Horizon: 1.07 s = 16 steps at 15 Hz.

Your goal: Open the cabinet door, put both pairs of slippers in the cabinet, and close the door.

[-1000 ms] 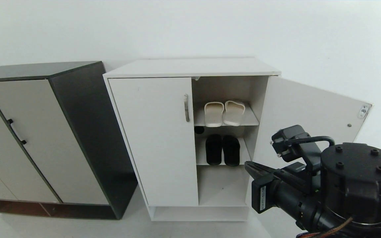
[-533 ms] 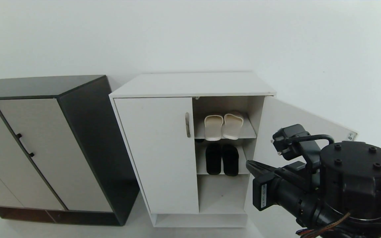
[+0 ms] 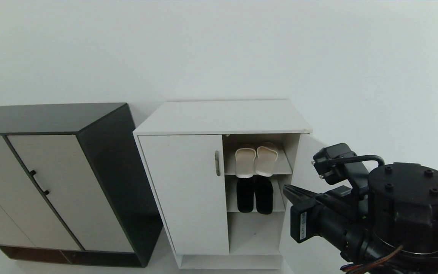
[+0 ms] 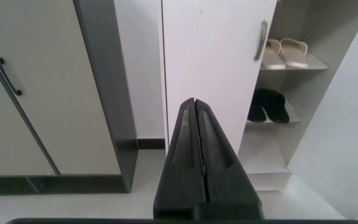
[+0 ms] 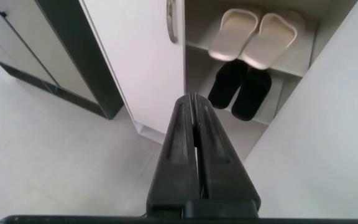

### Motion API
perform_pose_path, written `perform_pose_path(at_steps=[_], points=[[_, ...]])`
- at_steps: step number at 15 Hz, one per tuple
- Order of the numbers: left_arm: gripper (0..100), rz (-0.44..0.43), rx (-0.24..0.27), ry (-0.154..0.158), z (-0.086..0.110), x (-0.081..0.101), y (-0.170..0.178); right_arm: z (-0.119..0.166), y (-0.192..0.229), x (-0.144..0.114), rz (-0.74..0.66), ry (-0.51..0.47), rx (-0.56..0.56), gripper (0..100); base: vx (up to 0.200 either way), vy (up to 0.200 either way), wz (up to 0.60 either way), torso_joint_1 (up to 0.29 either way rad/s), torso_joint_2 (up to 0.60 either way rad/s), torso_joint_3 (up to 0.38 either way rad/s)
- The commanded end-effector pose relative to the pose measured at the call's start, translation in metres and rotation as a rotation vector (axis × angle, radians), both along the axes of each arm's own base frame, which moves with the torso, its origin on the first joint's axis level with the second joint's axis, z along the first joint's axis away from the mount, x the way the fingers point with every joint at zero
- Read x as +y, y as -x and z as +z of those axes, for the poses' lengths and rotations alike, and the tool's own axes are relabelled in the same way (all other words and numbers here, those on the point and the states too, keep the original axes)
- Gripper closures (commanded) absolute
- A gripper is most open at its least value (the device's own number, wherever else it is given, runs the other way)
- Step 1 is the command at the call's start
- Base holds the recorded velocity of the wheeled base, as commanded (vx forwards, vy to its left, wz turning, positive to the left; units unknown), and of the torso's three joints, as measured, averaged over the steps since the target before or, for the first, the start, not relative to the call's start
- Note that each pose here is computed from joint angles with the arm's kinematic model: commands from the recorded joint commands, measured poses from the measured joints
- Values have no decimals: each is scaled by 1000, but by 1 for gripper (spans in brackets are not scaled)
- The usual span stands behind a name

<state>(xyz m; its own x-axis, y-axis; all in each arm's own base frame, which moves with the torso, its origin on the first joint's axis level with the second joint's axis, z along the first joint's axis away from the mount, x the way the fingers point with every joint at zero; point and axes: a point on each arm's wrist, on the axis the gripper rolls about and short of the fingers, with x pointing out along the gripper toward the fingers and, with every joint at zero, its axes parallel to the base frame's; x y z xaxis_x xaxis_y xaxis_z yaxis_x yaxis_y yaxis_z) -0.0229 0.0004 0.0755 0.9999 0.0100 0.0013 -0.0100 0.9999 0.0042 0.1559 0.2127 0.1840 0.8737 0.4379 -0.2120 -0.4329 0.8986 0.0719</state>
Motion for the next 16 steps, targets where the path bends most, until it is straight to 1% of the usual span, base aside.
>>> perform_pose_path(at_steps=[1, 4, 6, 9, 10, 13, 16], points=[[100, 1, 1, 0, 0, 0, 0, -2, 0, 0, 1, 4, 3, 100, 0, 0, 0, 212, -510, -295], [100, 1, 1, 0, 0, 0, 0, -5, 2, -2, 8, 29, 2, 100, 0, 0, 0, 232, -533, -310], [100, 1, 1, 0, 0, 0, 0, -6, 2, -2, 14, 48, -4, 100, 0, 0, 0, 141, -320, -185], [100, 1, 1, 0, 0, 0, 0, -11, 5, -3, 29, 80, -7, 100, 0, 0, 0, 32, -65, -34], [100, 1, 1, 0, 0, 0, 0, -11, 6, -3, 39, 75, -9, 100, 0, 0, 0, 0, 0, 0], [100, 1, 1, 0, 0, 0, 0, -12, 8, -4, 66, 52, -20, 100, 0, 0, -600, -1, -9, -1], [100, 1, 1, 0, 0, 0, 0, -17, 8, -6, 71, 78, -52, 100, 0, 0, 0, 0, 0, 0]])
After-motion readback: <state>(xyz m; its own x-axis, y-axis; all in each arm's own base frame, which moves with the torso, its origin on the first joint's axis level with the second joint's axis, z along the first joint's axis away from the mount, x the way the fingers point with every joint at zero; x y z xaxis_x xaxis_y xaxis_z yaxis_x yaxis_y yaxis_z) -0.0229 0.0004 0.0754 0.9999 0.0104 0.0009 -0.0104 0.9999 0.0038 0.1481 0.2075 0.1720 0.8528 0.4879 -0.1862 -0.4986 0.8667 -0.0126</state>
